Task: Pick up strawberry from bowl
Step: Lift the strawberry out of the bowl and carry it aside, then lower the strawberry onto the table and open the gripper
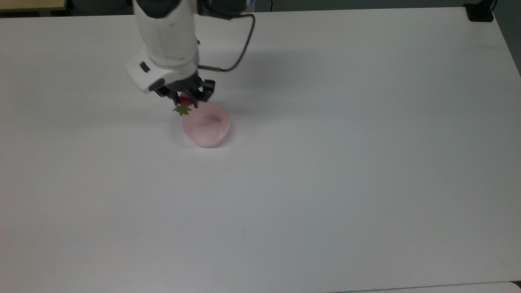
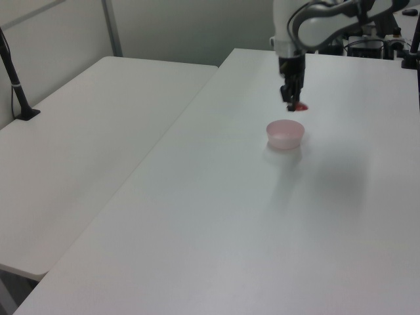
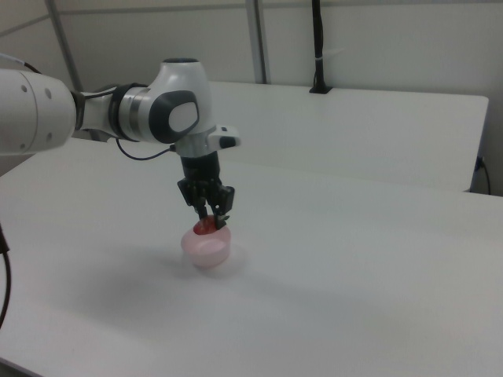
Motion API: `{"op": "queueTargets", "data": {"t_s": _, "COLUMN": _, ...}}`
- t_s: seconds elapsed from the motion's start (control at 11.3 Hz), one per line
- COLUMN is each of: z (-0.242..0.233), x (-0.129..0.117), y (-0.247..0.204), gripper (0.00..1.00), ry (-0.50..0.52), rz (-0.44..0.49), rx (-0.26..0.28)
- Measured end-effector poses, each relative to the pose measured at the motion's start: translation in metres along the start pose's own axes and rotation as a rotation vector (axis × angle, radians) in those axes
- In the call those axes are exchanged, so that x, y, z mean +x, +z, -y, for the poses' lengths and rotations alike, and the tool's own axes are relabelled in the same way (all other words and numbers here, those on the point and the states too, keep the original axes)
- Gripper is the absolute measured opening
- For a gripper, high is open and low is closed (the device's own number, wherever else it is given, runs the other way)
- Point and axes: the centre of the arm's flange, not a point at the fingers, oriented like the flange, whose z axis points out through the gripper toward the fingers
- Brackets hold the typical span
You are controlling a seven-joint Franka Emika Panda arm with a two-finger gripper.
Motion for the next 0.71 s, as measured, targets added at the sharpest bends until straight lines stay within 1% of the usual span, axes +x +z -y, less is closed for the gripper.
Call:
{"op": "queueTargets", "data": {"t_s": 0.27, "z": -0.090, "x": -0.016, "y": -0.002, "gripper": 0.44, "ry": -0.096, "rz": 0.017, "rx": -0.003}}
{"op": "queueTargets", "data": {"t_s": 0.35, "z": -0.122, "x": -0.022, "y": 0.004, "gripper": 0.44, "ry": -0.123, "rz": 0.025, "rx": -0.024}}
{"op": "queueTargets", "data": {"t_s": 0.44, "z": -0.149, "x": -0.028, "y": 0.013, "gripper": 0.44, "ry": -0.141, "rz": 0.011, "rx": -0.041}}
{"op": "queueTargets", "data": {"t_s": 0.53, "z": -0.169, "x": -0.033, "y": 0.027, "gripper": 0.44, "ry": -0.158, "rz": -0.011, "rx": -0.052}}
{"op": "queueTargets", "data": {"t_s": 0.71, "z": -0.191, "x": -0.044, "y": 0.059, "gripper": 0.44, "ry": -0.192, "rz": -0.031, "rx": -0.077}}
